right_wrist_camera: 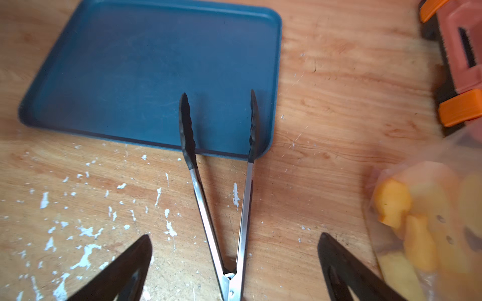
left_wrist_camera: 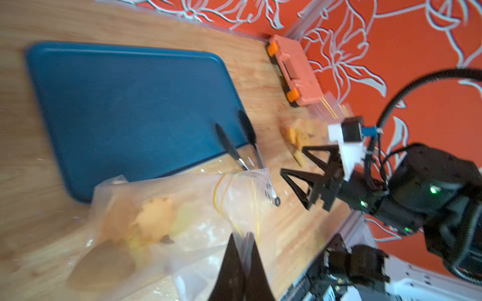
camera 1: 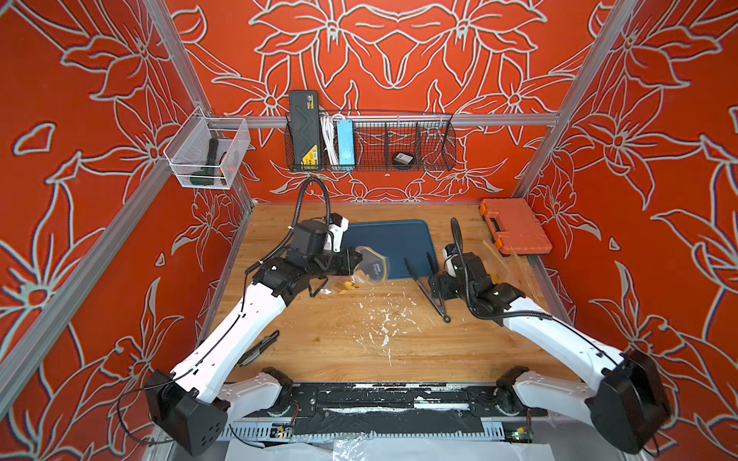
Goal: Put the cookies into a resealable bag to prevent moisture
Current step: Place the ziploc bag at the center of the board, then adjust the ziploc bag at the center of the board.
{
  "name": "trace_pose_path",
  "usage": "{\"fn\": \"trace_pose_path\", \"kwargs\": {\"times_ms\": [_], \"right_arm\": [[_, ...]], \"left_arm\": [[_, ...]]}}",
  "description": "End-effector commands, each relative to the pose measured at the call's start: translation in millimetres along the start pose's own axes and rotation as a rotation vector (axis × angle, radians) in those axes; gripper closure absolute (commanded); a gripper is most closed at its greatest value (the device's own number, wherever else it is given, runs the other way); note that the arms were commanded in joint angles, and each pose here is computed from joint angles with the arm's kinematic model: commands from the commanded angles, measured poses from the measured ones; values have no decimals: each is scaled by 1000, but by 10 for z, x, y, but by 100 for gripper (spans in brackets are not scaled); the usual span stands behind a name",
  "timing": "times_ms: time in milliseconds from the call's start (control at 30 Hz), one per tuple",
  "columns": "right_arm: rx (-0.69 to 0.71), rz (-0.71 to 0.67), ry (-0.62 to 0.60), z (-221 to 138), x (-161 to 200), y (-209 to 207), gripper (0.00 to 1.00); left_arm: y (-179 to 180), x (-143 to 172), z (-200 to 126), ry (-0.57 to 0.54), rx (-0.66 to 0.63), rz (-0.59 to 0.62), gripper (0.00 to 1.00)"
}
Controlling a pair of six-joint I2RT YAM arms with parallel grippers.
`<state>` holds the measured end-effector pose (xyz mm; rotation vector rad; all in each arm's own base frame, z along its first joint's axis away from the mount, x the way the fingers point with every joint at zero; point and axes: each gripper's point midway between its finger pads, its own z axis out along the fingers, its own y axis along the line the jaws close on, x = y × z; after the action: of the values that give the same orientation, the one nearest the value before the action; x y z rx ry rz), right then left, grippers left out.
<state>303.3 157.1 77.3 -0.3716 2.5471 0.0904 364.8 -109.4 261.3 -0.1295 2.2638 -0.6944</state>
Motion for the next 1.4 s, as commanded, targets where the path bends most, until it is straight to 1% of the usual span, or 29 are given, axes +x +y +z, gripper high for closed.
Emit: {"fn": "trace_pose_path", "kwargs": {"times_ms": [0,33,100,267,333,367,400,467,500,600,700,767,900,967,1100,1200,1233,1300,1333,1367], "right_arm": [[32,12,-140,-283,-184,-121,1],[28,8,-168,-341,-212,-124,1],[37,54,-221,-472,-263,-177,1],[-9,54,-270,-861,-330,-169,1],[-38,52,-302,-1005,-349,-151,3],[-72,39,-322,-1094,-365,-106,6],[-108,19,-341,-1170,-371,-56,8],[-198,-36,-380,-1317,-397,89,12],[-268,-75,-384,-1387,-395,211,13],[-456,-171,-339,-1514,-335,552,13],[-557,-255,-306,-1602,-283,802,13],[-582,-322,-306,-1651,-273,933,11],[-647,-407,-300,-1741,-309,1177,11],[-639,-428,-273,-1701,-336,1260,12],[-644,-471,-204,-1560,-283,1449,13],[-641,-479,-158,-1446,-247,1560,13],[-628,-473,-145,-1394,-245,1568,16],[-548,-425,-128,-1245,-284,1490,30],[-516,-409,-114,-1173,-286,1451,39],[-486,-392,-98,-1118,-289,1418,45]], "left_arm": [[-426,257,-175,46,77,53,100],[-542,342,-182,60,100,64,100],[-782,542,-188,98,144,80,100],[-1314,1012,-256,184,288,91,100],[-1443,1195,-272,216,328,109,100],[-1453,1293,-249,231,329,126,100],[-1385,1373,-188,244,298,139,100],[-1186,1492,-38,269,214,162,100],[-1089,1537,43,278,172,178,100],[-936,1648,234,320,103,219,100],[-917,1670,313,332,93,242,100],[-904,1646,336,327,78,259,100],[-841,1630,357,324,42,287,100],[-822,1623,363,322,32,294,96],[-816,1628,388,322,29,295,92],[-813,1623,398,318,28,294,90],[-809,1622,399,316,27,294,89],[-804,1609,389,309,23,296,86],[-808,1593,375,301,27,298,82],[-802,1572,353,292,28,302,76]]}}
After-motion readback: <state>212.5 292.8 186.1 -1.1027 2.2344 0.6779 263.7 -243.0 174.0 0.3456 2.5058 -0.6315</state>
